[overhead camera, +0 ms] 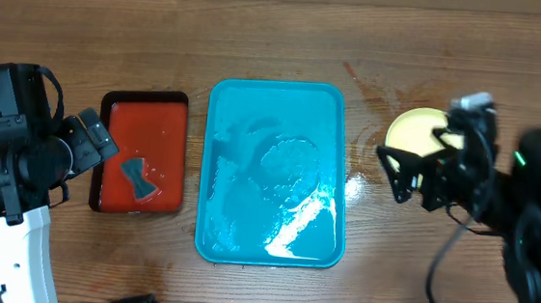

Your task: Clean dirty plates on tray and stack at the side

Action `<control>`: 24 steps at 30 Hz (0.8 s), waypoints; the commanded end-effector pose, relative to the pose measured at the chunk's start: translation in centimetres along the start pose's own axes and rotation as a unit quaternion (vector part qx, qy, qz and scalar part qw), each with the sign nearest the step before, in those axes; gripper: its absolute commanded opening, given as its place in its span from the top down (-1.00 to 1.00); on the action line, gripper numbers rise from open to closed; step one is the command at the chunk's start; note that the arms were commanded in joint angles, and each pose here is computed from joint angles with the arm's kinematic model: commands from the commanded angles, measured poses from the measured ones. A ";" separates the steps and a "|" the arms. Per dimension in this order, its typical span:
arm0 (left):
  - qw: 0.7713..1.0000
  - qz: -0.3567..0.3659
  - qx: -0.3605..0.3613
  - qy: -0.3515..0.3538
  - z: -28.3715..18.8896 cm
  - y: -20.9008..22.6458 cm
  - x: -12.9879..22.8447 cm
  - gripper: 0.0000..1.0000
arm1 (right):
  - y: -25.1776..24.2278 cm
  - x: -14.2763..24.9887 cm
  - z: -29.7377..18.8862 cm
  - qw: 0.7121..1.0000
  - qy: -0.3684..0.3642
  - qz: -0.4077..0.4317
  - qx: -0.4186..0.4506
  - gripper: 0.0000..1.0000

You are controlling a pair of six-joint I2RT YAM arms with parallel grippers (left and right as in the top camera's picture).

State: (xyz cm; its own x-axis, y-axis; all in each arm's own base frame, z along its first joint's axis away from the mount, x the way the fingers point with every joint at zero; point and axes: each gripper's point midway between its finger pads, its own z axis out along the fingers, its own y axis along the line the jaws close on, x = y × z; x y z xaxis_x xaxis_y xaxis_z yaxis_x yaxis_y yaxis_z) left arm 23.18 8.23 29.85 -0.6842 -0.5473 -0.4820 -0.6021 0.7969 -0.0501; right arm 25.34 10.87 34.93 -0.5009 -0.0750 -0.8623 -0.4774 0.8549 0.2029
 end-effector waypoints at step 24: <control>1.000 0.001 -0.002 -0.015 -0.7 0.2 -0.5 -1.00 | -2.7 15.7 3.9 0.968 -0.221 -0.116 0.030 -1.00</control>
State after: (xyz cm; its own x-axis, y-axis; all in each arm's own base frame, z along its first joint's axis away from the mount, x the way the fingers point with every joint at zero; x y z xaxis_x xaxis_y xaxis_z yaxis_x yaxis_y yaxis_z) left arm 23.19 8.23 29.93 -0.6831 -0.5470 -0.4838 -0.6020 0.7969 -0.0510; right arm 21.54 9.34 19.61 -0.0405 -0.0639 -0.9971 -0.4885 0.8718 -0.0360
